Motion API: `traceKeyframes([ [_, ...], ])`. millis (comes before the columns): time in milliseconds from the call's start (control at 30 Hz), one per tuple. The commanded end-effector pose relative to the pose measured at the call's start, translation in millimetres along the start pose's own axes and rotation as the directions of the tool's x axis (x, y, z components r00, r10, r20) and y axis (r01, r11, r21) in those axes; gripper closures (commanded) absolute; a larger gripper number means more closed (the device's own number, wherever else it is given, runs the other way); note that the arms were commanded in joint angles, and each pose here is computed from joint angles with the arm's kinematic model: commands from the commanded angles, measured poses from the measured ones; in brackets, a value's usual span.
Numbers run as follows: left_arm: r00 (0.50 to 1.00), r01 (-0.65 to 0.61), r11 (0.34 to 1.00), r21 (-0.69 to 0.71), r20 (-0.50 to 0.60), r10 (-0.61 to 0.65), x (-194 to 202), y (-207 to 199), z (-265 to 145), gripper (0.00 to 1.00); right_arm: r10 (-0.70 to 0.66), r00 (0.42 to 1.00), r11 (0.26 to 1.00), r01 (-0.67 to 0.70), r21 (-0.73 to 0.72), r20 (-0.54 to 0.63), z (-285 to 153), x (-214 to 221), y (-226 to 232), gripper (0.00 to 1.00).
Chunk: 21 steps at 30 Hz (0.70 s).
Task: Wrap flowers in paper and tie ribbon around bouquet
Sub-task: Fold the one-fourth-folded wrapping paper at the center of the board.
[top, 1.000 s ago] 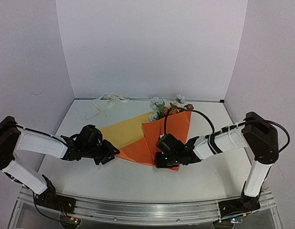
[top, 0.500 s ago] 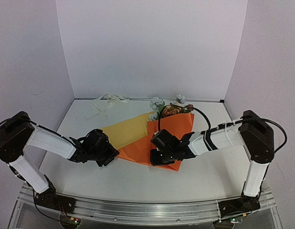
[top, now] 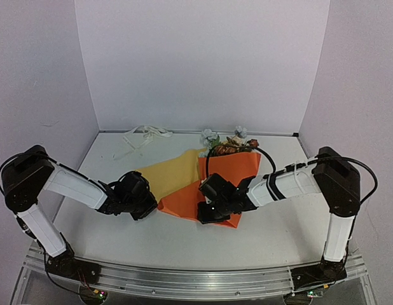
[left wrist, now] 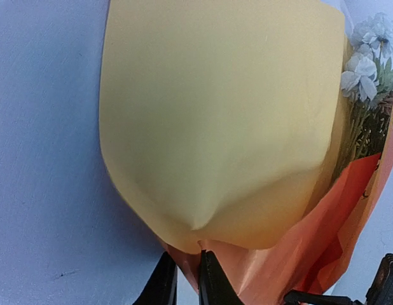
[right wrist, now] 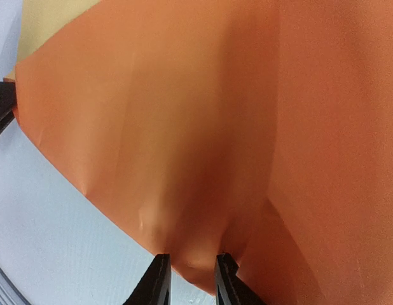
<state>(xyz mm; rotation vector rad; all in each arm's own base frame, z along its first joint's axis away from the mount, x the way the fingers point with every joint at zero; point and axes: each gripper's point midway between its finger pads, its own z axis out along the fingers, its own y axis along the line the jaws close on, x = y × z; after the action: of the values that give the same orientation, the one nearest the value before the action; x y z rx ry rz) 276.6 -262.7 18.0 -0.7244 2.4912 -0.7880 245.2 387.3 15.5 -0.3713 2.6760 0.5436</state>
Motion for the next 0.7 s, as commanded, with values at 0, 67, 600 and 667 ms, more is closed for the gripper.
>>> traceKeyframes([
  [0, 0.999, -0.017, 1.000, -0.007, 0.037, 0.017, -8.5, -6.8, 2.0, 0.88, -0.031, 0.999, 0.993, 0.034, -0.117, 0.024, -31.0, -20.6, 32.5, 0.73],
  [67, 0.999, -0.020, 1.000, -0.011, 0.041, 0.020, -9.3, -5.7, 1.7, 0.92, -0.040, 0.999, 0.984, 0.044, -0.172, 0.027, -46.2, -24.5, 44.7, 0.72],
  [600, 0.998, -0.043, 0.999, 0.008, 0.052, 0.042, -10.8, -10.6, -0.6, 1.00, 0.105, 0.972, 0.988, -0.125, 0.087, 0.209, -116.5, -46.6, -62.4, 0.57],
  [667, 0.997, -0.046, 0.999, 0.008, 0.058, 0.045, -11.8, -10.3, -1.9, 1.00, 0.081, 0.978, 0.989, -0.102, 0.105, 0.190, -103.9, -50.7, -59.3, 0.57],
])
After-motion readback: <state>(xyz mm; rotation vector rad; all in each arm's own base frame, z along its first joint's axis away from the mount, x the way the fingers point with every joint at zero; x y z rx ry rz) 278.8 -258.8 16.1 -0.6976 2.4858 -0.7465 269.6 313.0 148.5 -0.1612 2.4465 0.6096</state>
